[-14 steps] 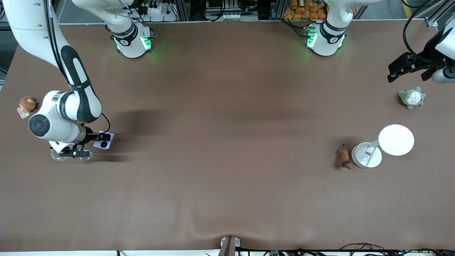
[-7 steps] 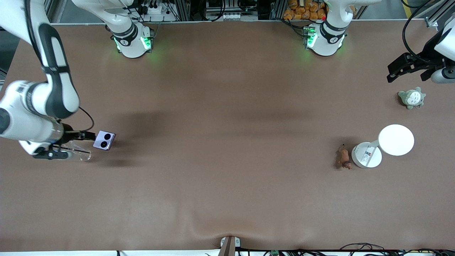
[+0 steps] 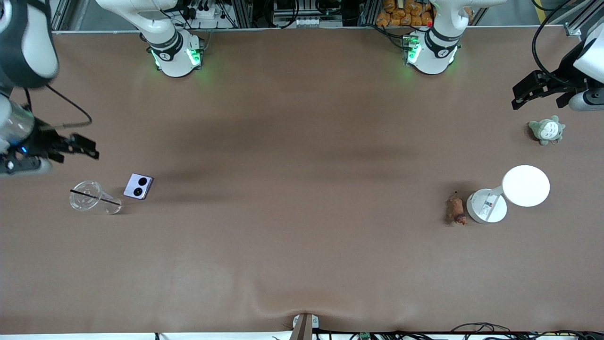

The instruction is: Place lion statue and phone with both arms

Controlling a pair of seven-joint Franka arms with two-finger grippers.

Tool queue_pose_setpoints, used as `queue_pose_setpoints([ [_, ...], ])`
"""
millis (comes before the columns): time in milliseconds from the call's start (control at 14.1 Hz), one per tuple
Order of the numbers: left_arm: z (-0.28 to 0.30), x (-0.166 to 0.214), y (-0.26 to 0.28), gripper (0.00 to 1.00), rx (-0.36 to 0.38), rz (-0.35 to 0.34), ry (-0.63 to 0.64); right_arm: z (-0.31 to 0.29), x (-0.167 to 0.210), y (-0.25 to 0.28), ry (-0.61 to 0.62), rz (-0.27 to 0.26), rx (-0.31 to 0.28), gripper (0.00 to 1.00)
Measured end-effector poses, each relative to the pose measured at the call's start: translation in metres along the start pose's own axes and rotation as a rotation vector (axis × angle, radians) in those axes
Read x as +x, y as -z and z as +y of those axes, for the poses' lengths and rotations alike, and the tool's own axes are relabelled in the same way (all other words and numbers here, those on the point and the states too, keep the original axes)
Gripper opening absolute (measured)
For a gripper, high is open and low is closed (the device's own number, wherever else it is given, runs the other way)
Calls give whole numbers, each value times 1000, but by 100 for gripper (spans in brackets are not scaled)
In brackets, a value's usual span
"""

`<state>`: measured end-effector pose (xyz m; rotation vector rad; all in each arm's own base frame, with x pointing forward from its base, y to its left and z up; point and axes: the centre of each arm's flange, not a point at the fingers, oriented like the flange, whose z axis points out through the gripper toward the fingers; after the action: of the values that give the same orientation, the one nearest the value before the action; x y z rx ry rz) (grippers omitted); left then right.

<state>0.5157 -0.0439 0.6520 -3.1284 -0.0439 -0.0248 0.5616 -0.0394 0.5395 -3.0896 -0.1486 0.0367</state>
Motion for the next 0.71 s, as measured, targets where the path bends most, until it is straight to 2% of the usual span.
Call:
queue_pose_setpoints([
  [284,1,0,-1,100,-15,-3,0,-11,-17,80,17,-9,2,100],
  [427,1,0,-1,100,-15,-4,1,-8,-28,98,7,-33,4,100],
  [711,0,3,-6,100,-15,-11,3,6,-35,107,-20,-37,6,100],
])
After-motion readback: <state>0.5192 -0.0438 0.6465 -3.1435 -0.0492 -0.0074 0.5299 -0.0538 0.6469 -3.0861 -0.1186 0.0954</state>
